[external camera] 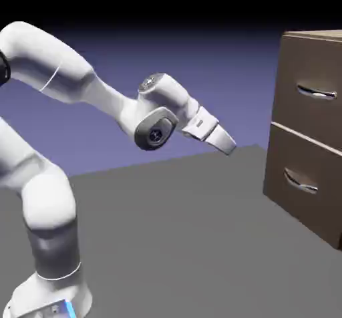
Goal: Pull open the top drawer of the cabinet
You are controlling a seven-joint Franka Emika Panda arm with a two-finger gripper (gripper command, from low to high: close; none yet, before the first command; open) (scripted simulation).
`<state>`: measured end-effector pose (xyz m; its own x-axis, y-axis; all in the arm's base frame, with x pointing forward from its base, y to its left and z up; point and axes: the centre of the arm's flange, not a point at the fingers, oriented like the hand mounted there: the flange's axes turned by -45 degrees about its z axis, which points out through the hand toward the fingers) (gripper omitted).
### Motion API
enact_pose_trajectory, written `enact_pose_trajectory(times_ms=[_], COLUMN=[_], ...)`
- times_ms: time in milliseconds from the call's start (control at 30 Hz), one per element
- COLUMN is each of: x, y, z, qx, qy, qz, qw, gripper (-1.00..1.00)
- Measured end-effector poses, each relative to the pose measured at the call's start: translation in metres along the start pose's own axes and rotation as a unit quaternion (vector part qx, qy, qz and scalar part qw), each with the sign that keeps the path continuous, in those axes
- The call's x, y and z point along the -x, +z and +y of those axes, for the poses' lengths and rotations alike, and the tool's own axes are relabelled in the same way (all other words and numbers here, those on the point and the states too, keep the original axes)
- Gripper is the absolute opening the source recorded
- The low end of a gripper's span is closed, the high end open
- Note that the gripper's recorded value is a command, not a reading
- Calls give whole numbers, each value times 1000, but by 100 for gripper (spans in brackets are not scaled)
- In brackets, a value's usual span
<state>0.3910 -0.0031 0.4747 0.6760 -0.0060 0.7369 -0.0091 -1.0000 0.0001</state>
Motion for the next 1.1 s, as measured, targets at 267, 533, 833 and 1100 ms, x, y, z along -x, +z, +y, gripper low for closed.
enact_pose_trajectory(times_ms=[267,533,833,1100], x=[-73,-123,-164,-194], y=[-76,-152,-206,-202], z=[37,39,-1,-56], qx=[30,21,-26,-87], qy=[177,310,406,456], qz=[109,216,312,362], qw=[978,926,858,809], gripper=[0,0,0,0])
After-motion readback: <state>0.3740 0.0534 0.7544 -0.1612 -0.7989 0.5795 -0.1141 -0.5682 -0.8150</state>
